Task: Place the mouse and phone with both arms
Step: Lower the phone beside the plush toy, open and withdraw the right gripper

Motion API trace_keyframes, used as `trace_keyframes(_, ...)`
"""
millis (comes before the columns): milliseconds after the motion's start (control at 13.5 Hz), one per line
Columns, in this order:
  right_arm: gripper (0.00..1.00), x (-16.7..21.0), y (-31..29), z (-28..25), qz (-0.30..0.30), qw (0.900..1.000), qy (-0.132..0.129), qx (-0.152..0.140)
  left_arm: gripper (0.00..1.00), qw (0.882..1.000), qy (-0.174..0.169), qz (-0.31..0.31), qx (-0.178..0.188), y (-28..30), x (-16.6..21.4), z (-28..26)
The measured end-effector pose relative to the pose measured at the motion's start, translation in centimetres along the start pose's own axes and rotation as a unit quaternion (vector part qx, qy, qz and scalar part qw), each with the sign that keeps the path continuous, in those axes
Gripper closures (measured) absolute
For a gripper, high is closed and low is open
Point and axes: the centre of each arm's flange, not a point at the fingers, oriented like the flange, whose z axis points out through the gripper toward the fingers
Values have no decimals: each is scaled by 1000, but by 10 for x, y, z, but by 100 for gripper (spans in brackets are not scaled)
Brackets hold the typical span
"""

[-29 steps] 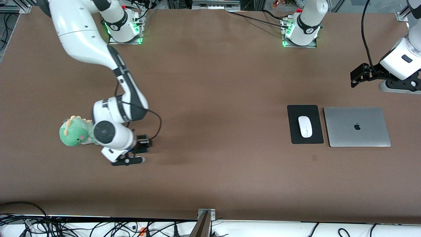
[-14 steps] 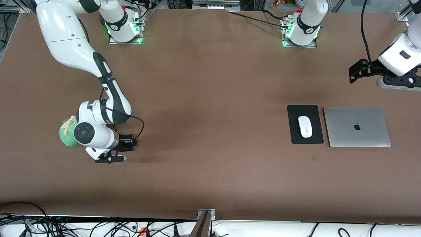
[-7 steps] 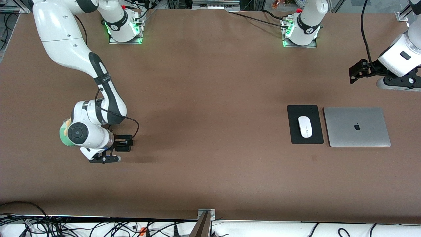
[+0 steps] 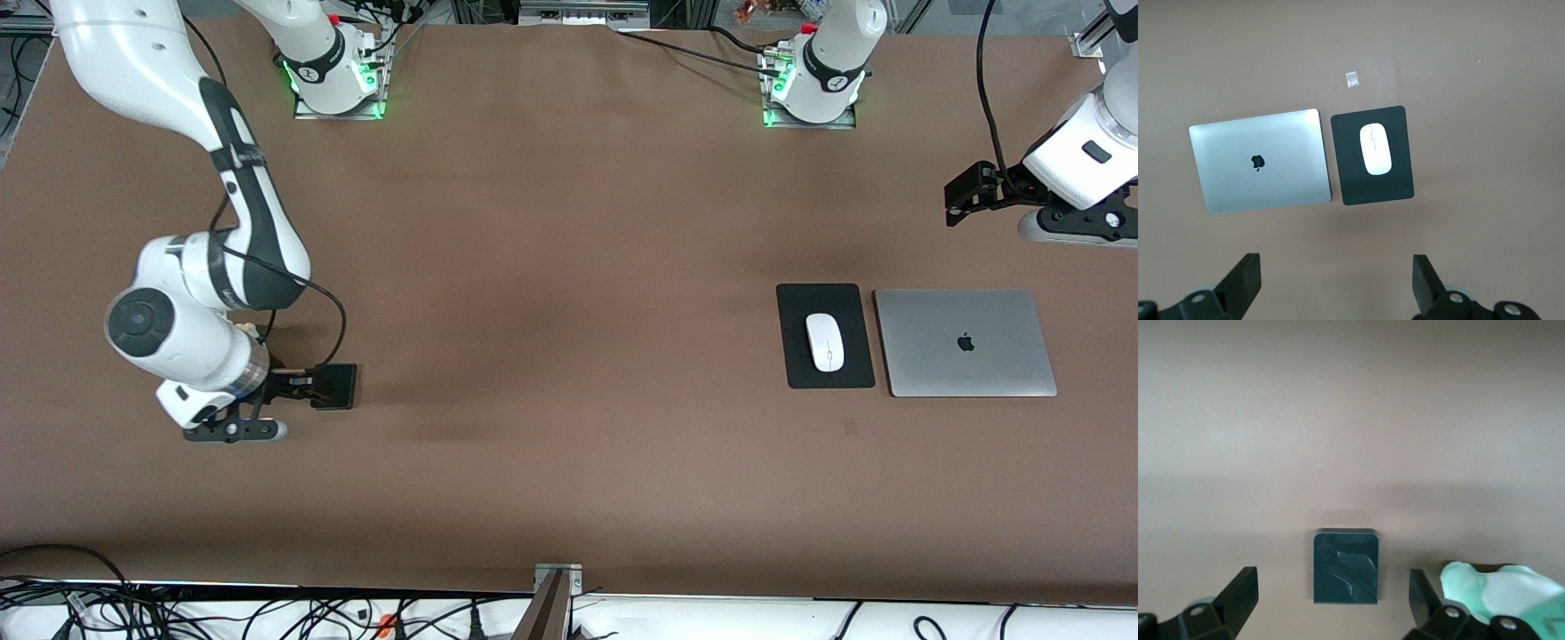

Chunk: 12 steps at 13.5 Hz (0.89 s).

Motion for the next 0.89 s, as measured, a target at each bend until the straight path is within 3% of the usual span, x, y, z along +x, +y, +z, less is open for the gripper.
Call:
trace_keyframes(221,0,-4,-2,-75,25,999,-3,23,0,1000,0,0,0,0,0,0)
trace_keyframes(591,0,-60,4,-203,16,998,-63,20,0,1000,0,1,0,1,0,0)
trace_keyframes(886,0,-80,12,-232,7,997,-76,20,0,1000,1,2,0,2,0,-1)
